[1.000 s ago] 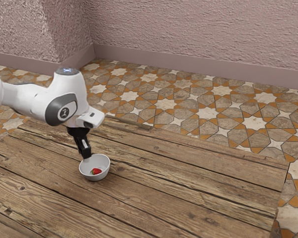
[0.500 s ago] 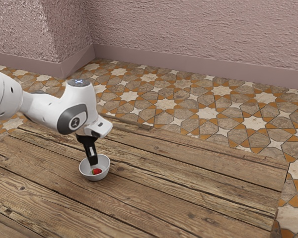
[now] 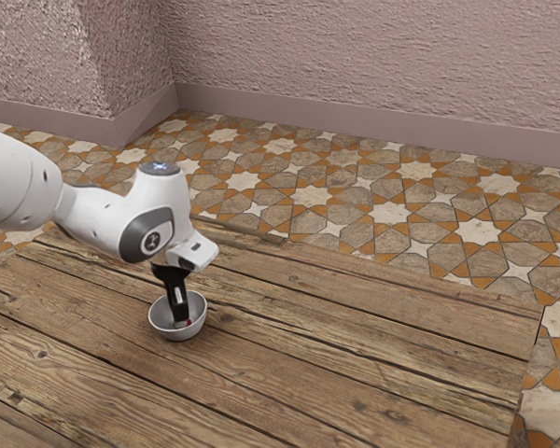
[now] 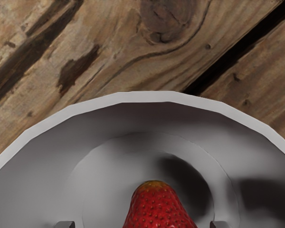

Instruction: Take strawberry from the bowl

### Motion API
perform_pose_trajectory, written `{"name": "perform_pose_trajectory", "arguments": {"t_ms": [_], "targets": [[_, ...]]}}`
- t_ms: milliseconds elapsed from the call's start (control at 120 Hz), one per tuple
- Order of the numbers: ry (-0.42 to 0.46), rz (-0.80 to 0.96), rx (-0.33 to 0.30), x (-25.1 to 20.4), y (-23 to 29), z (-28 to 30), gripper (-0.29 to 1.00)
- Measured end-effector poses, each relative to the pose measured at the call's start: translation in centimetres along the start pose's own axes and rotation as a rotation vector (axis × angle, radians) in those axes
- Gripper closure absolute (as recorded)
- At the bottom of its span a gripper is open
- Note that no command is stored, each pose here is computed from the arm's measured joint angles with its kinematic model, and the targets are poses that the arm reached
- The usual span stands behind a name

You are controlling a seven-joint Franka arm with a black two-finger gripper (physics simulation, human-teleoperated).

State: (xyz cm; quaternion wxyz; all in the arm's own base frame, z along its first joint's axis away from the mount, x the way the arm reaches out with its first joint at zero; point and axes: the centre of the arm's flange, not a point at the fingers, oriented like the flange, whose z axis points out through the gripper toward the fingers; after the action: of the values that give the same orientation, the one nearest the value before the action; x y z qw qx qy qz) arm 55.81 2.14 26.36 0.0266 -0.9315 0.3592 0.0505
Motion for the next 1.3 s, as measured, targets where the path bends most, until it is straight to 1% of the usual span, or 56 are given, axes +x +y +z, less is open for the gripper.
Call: {"name": "perform_pose_trajectory", "arguments": {"t_ms": [133, 183, 333, 442, 517, 617, 717, 783, 867, 933, 1008, 1100, 1133, 1158, 1300], "targets": [[0.003, 0.013, 0.0, 0.2, 0.1, 0.5, 0.35], [0.008, 0.013, -0.001, 0.2, 0.1, 0.6, 0.37], [0.02, 0.015, 0.002, 0.4, 0.0, 0.5, 0.56], [0.029, 0.018, 0.014, 0.4, 0.1, -0.1, 0.65], [0.05, 0.019, 0.036, 0.3, 0.3, -2.3, 0.69], [0.074, 0.027, 0.063, 0.2, 1.2, -6.3, 0.69], [0.096, 0.081, 0.086, 1.5, 4.3, -10.3, 0.7], [0.1, 0.13, 0.092, 2.9, 6.8, -11.8, 0.7], [0.098, 0.179, 0.081, 4.9, 9.5, -12.2, 0.71], [0.087, 0.205, 0.063, 7.0, 10.7, -11.4, 0.71], [0.061, 0.21, 0.032, 8.8, 11.0, -9.1, 0.72], [0.032, 0.199, -0.001, 9.8, 10.7, -6.3, 0.73], [0.029, 0.196, -0.007, 9.9, 10.7, -5.9, 0.71], [0.029, 0.194, -0.011, 9.9, 10.7, -5.7, 0.67], [0.035, 0.183, -0.037, 10.0, 10.8, -5.4, 0.39]]}}
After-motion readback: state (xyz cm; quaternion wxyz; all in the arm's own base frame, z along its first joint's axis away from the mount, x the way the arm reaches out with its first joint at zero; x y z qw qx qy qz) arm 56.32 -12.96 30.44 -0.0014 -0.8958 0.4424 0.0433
